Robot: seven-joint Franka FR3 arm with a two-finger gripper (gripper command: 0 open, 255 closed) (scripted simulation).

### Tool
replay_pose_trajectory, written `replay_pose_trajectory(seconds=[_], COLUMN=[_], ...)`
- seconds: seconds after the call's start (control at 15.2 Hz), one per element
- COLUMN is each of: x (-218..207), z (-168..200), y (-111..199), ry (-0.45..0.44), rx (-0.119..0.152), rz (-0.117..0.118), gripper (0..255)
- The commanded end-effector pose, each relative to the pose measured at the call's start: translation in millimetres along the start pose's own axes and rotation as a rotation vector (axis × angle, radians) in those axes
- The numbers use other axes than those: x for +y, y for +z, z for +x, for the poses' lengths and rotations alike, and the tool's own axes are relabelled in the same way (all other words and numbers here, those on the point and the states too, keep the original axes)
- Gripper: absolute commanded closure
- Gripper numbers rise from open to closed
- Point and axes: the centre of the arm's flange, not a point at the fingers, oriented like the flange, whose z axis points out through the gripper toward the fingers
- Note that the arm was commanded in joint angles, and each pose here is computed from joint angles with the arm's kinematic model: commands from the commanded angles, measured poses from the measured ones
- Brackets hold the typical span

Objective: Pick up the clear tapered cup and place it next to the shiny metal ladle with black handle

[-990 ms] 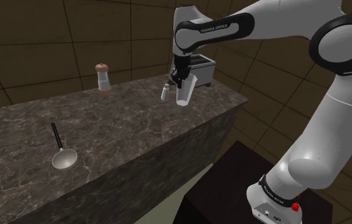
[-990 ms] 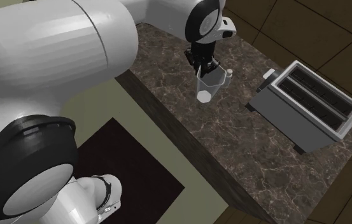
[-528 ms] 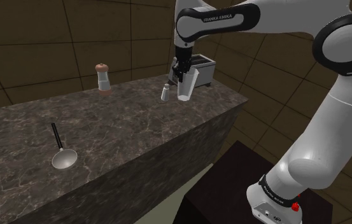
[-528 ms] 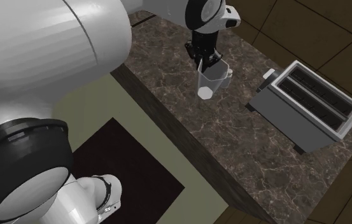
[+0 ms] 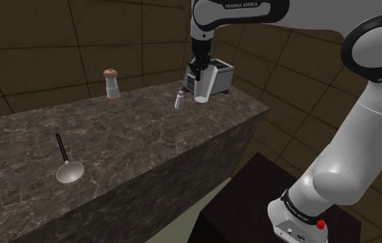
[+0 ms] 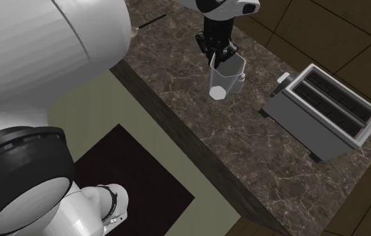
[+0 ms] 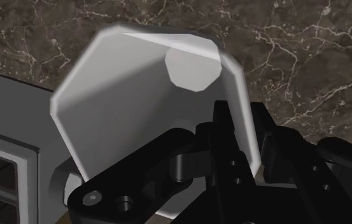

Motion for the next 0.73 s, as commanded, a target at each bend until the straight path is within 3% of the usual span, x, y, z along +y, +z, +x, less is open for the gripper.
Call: replay_pose_trajectory(seconds=[0.0, 0.66], x=[2.0, 8.1], z=[-0.6, -4.2], y=[-11.3, -63.7], ry=[0.0, 0.0], rx=[0.0, 0.0], rz=[0.0, 0.0], gripper=[255, 255])
